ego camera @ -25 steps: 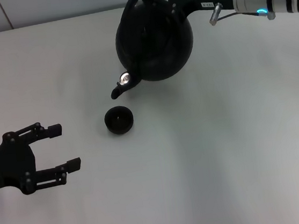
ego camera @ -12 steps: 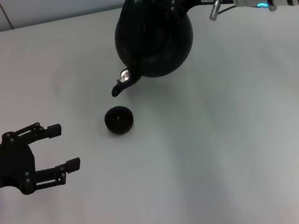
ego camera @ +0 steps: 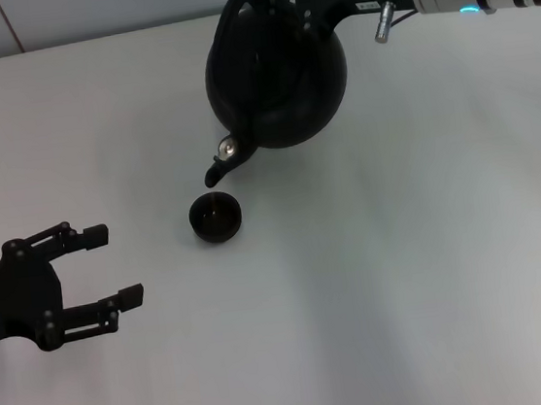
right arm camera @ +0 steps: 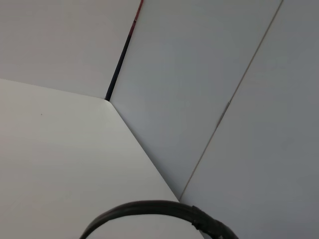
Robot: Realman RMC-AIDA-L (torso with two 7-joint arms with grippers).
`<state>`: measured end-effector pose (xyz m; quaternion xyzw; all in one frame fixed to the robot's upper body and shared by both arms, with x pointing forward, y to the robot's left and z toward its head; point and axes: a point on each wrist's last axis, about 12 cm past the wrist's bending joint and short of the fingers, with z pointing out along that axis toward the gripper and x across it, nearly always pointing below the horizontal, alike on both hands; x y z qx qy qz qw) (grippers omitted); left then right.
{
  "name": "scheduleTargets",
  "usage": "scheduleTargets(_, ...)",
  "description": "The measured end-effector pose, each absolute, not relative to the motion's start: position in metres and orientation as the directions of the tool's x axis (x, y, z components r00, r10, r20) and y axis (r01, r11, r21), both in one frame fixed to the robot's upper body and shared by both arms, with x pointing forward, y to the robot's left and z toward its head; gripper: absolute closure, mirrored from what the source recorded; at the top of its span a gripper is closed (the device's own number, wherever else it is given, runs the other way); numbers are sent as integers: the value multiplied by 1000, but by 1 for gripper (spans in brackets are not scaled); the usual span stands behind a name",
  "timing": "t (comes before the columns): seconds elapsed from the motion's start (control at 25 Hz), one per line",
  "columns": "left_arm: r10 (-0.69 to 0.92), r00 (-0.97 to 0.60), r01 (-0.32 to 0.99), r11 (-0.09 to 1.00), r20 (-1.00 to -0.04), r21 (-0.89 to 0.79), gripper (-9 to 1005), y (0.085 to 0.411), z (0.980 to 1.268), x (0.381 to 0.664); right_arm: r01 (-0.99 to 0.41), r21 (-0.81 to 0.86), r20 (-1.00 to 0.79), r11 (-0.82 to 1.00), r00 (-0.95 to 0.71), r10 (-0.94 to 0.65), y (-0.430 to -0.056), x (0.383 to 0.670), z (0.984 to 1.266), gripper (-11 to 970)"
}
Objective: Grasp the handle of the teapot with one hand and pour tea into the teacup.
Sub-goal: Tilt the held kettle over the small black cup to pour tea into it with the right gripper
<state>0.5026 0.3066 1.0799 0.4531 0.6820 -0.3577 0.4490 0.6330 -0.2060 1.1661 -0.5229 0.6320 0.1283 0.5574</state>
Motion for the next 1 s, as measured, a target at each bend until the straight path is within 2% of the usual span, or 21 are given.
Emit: scheduleTargets(1.0, 295, -189, 936, 342, -936, -81, 147, 305, 1078, 503, -783, -532, -748, 323, 254, -614, -198, 635, 1178, 844)
